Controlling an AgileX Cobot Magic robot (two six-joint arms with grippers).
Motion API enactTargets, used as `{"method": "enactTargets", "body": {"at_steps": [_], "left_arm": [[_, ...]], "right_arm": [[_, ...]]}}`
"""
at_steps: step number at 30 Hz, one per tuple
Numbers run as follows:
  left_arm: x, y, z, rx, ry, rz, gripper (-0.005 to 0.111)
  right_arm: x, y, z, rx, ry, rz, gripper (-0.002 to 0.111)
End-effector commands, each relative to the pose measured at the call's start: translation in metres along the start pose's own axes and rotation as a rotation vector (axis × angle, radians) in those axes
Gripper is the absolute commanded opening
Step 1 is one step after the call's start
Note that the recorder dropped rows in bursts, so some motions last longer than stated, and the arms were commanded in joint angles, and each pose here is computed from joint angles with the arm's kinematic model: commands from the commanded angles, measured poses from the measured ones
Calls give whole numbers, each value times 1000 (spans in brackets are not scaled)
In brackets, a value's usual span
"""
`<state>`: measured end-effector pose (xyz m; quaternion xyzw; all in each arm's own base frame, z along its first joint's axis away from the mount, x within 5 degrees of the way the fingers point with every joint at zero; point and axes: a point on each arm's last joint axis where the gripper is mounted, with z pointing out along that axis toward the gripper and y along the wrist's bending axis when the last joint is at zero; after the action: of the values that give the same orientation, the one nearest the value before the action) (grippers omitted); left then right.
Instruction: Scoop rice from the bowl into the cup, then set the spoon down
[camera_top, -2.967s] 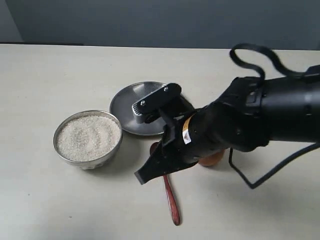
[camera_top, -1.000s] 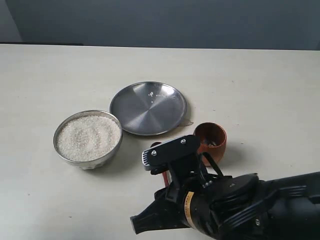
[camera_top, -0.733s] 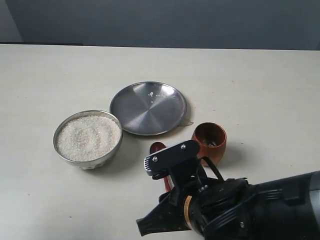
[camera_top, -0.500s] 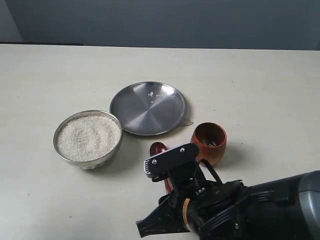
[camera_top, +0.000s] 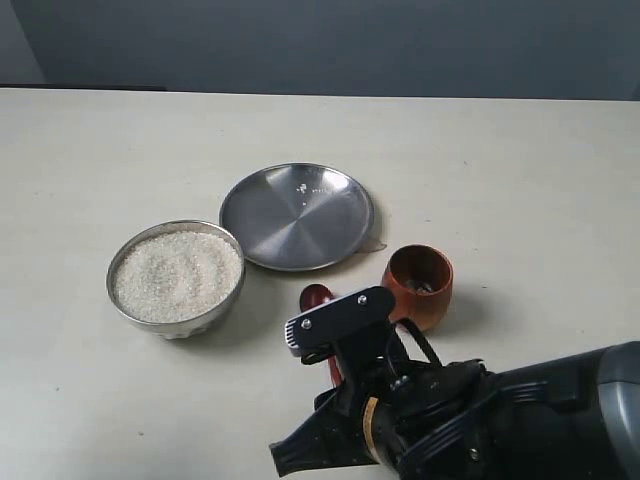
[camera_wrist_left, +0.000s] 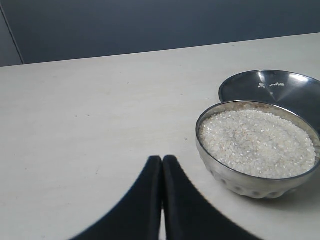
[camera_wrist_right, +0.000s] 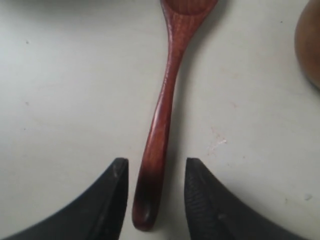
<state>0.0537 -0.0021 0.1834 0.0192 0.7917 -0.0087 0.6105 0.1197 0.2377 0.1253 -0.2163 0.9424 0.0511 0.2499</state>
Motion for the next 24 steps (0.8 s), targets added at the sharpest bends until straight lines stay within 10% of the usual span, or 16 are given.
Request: {"method": "enactTargets", "body": {"at_steps": [1, 12, 20, 24], "left_arm": [[0, 0, 0, 3, -10, -1, 0], [-8, 6, -1, -77, -89, 289, 0], [-30, 0, -5, 90, -346, -533, 0], [-57, 0, -19, 112, -413, -495, 0]], "right_arm": [[1, 2, 0, -22, -6, -28, 37], [0, 6, 0, -70, -18, -73, 37], [-1, 7, 0, -79, -25, -92, 37], [-1, 7, 0, -76, -29, -81, 37]]}}
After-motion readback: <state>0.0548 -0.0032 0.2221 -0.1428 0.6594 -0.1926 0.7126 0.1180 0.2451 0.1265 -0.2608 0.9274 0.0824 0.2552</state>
